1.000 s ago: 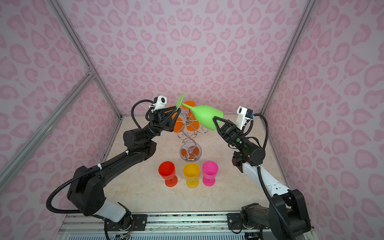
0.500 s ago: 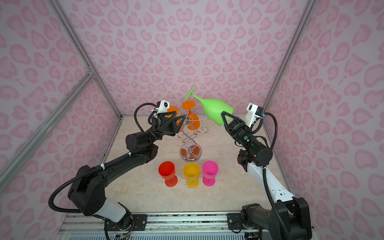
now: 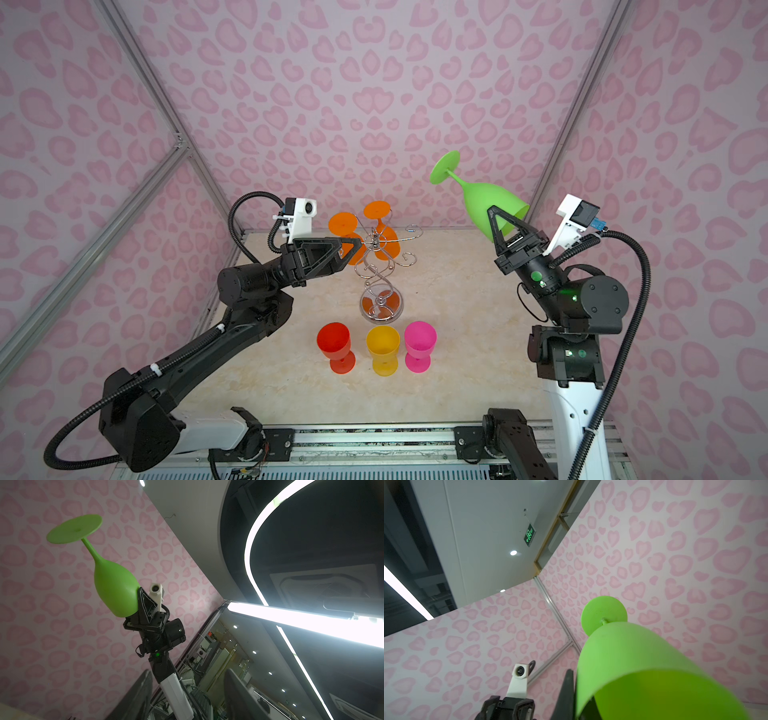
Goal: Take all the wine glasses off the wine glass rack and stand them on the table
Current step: 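Lower the green glass upright with the right gripper while the left gripper withdraws, then open the right gripper and lift it away from the green glass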
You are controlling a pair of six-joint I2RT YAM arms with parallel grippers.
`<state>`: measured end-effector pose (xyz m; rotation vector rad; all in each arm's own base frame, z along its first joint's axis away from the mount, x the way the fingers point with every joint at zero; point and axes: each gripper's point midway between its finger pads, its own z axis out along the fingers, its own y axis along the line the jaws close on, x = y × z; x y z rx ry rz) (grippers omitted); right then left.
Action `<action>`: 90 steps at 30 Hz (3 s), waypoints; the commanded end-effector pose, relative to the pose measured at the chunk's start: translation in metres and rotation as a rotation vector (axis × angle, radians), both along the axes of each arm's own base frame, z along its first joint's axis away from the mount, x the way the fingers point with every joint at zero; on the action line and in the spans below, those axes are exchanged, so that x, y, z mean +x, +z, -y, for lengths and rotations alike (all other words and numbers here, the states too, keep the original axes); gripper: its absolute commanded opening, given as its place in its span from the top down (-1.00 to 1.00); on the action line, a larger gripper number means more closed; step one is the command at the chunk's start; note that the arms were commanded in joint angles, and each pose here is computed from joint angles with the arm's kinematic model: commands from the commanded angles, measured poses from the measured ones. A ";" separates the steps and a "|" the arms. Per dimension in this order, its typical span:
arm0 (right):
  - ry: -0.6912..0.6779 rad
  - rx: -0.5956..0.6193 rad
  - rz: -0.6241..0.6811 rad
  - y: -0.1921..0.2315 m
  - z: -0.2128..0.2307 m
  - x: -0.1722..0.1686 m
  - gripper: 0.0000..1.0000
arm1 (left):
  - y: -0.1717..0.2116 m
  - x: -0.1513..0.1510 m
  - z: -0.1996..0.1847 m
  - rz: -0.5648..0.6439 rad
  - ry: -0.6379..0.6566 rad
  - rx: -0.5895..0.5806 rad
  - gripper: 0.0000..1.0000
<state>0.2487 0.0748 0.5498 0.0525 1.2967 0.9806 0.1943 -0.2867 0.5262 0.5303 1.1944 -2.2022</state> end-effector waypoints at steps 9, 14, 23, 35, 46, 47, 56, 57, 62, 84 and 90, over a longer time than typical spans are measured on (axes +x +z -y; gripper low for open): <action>-0.209 -0.348 -0.677 -0.184 0.039 0.028 1.00 | -0.028 0.009 -0.010 0.166 0.358 0.338 -0.17; -0.058 -0.439 -0.868 -0.254 0.022 0.031 1.00 | -0.032 0.010 -0.025 0.185 0.460 0.400 -0.19; 0.078 -0.719 -1.043 -0.338 -0.024 0.033 1.00 | -0.039 0.016 -0.023 0.170 0.462 0.425 -0.19; 0.140 -0.839 -1.108 -0.375 -0.055 0.046 1.00 | -0.047 0.019 -0.025 0.156 0.485 0.447 -0.19; 0.155 -0.940 -1.130 -0.391 -0.072 0.055 1.00 | -0.047 0.019 -0.028 0.159 0.500 0.456 -0.19; 0.156 -0.944 -1.134 -0.392 -0.073 0.055 0.97 | -0.047 0.019 -0.029 0.159 0.503 0.456 -0.19; 0.156 -0.957 -1.120 -0.385 -0.078 0.058 0.71 | -0.050 0.019 -0.033 0.156 0.518 0.459 -0.19; 0.156 -0.959 -1.121 -0.385 -0.078 0.058 0.67 | -0.051 0.020 -0.033 0.154 0.520 0.461 -0.19; 0.159 -0.965 -1.120 -0.383 -0.079 0.057 0.48 | -0.054 0.019 -0.035 0.151 0.524 0.463 -0.19; 0.156 -0.778 -0.918 -0.296 -0.076 0.037 0.24 | -0.062 0.071 -0.082 -0.022 0.716 0.481 -0.19; 0.119 -0.624 -0.808 -0.256 -0.058 0.033 0.23 | -0.073 0.121 -0.110 -0.117 0.794 0.484 -0.19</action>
